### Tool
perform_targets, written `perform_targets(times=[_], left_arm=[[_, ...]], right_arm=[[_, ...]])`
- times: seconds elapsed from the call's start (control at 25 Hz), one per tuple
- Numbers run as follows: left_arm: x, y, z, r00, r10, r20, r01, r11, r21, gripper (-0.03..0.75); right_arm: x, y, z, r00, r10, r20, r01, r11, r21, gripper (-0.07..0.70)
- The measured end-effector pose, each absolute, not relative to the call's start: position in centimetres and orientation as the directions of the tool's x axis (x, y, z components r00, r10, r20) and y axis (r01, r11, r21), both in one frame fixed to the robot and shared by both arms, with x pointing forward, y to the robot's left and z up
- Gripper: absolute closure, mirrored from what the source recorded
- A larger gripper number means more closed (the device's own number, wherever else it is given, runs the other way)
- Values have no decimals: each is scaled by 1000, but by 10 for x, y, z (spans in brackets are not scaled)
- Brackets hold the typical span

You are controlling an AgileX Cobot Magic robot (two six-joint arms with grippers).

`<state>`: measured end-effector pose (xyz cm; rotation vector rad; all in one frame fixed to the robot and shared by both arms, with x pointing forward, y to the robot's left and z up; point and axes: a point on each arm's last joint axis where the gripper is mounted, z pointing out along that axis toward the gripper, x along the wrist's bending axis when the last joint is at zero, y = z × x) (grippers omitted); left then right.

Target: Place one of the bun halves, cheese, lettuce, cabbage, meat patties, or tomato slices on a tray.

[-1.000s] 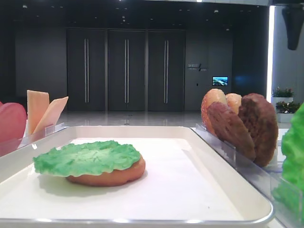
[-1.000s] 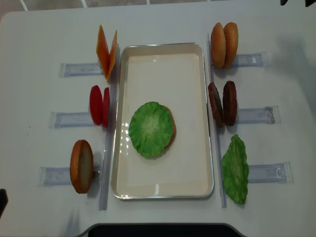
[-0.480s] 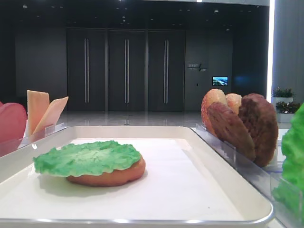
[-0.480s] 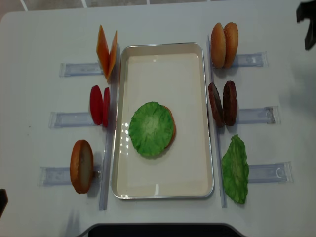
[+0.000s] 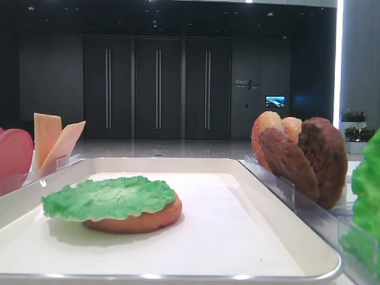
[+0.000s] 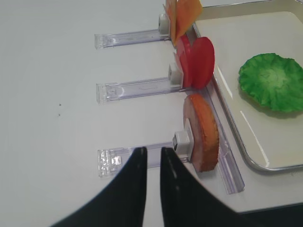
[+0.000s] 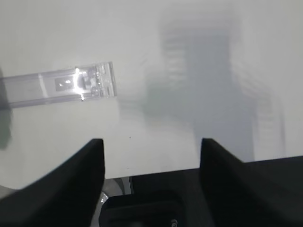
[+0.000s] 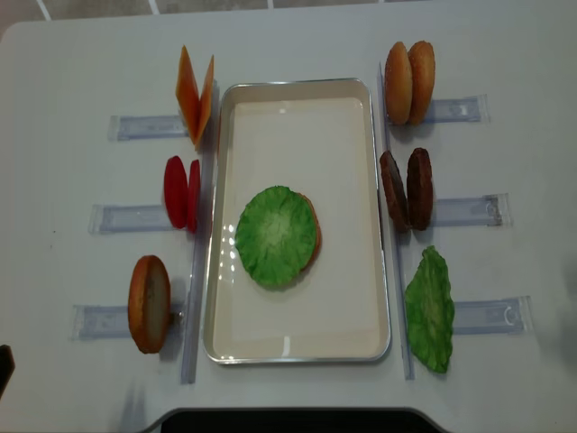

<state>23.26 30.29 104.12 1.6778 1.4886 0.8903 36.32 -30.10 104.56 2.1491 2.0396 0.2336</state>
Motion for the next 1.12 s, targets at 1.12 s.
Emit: perform_targets(times=[1.12], left_arm=[[233,303,1041,98,995,37,503,-82,860,640]], right_arm=[[245,-299,1050,30,999,26,595,-39,803,213]])
